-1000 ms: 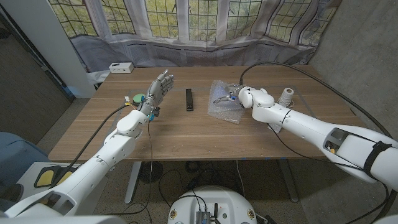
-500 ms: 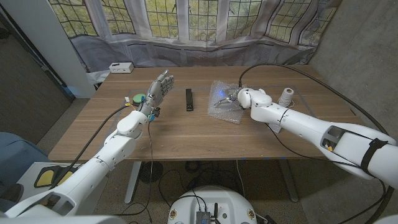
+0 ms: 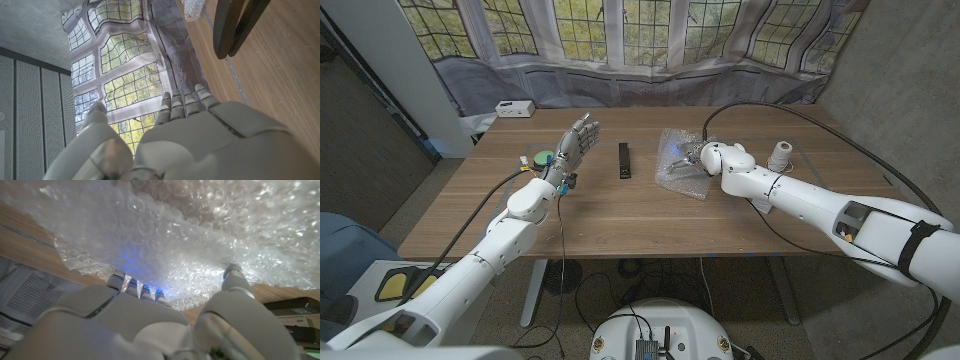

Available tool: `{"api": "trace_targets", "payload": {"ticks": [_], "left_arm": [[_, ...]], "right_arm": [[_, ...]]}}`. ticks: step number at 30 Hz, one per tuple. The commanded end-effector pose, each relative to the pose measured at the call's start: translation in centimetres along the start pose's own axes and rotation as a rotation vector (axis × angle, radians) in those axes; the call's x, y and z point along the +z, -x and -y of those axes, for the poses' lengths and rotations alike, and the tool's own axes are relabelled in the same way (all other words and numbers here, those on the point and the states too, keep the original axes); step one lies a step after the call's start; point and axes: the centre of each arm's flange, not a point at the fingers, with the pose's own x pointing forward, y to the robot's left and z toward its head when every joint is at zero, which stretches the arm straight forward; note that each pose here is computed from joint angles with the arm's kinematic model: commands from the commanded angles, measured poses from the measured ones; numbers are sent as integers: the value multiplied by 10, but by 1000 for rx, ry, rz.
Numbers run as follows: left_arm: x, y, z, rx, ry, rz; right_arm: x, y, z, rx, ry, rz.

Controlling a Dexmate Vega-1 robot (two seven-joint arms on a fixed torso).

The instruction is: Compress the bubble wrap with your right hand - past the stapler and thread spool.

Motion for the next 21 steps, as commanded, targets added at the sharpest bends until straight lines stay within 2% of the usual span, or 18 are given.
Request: {"api": "trace_targets", "payload": {"ticks": [1, 12, 21], "left_arm": [[-1, 1, 1, -5, 1, -8], [-2, 4, 3, -4, 3, -11], [-2, 6, 4, -2, 4, -12]], "right_arm": [[-1, 1, -8, -26, -19, 3], [-4, 2, -13, -64, -49, 26], [-4, 1, -16, -46, -56, 36]]}}
